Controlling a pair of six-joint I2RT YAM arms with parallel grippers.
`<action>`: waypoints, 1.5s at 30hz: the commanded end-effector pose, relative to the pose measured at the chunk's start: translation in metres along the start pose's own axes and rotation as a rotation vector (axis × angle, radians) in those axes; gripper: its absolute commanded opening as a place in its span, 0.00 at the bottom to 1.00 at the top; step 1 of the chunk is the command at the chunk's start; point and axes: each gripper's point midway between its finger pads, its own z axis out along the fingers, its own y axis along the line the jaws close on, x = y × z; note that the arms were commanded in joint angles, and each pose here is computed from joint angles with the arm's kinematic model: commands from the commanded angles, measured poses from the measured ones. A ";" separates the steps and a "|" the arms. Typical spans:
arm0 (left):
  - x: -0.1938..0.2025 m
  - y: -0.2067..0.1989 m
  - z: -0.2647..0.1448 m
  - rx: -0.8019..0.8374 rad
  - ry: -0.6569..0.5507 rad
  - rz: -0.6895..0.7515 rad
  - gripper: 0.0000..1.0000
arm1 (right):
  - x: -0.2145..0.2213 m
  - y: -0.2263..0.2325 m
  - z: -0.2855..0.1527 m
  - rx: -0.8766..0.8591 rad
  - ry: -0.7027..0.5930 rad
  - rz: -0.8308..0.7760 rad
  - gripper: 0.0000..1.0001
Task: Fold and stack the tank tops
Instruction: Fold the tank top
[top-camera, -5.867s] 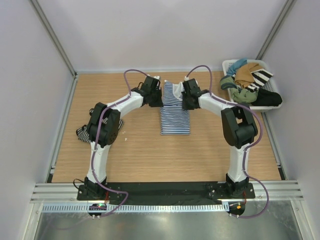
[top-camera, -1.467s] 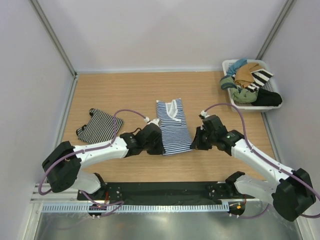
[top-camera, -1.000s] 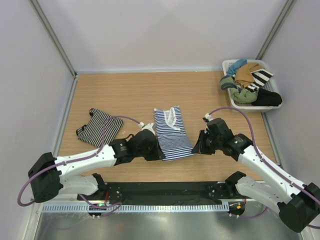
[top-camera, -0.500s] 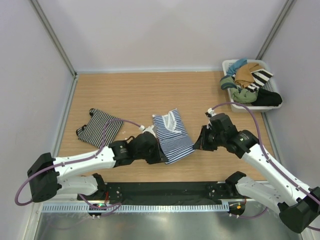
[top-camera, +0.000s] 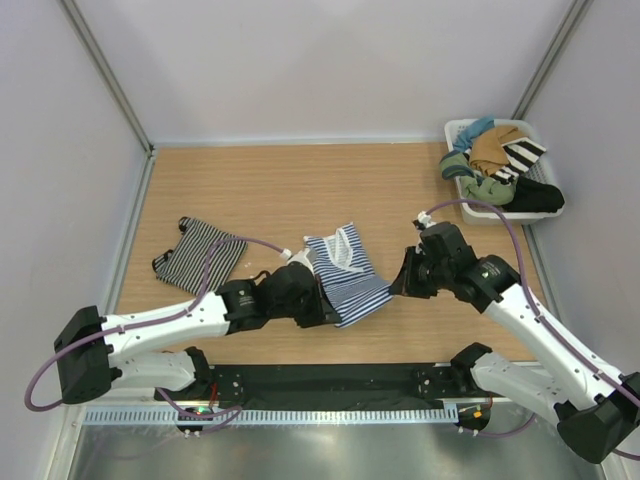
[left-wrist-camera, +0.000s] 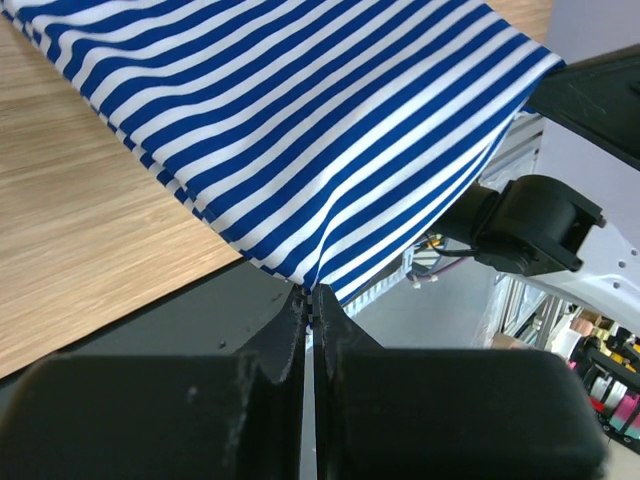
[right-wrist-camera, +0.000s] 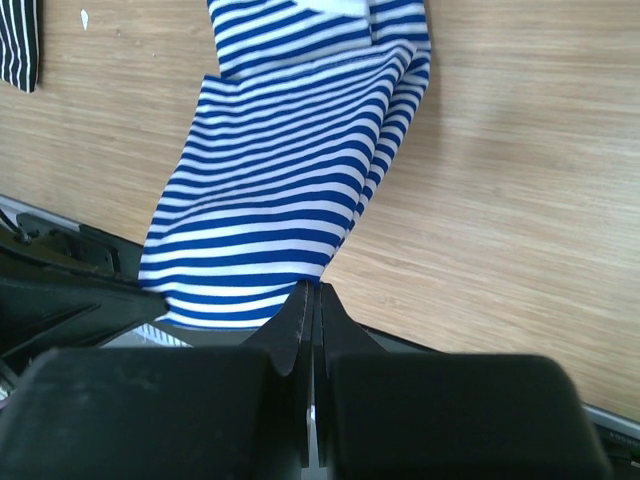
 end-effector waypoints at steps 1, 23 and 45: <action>-0.003 -0.009 -0.008 0.003 0.003 0.001 0.00 | -0.030 0.006 -0.007 0.019 -0.101 -0.033 0.01; -0.056 -0.010 0.005 0.047 -0.018 -0.073 0.00 | -0.092 0.022 0.018 0.123 -0.134 -0.106 0.02; -0.032 -0.004 -0.004 0.033 0.026 -0.053 0.00 | -0.038 0.018 0.009 0.001 -0.046 0.009 0.01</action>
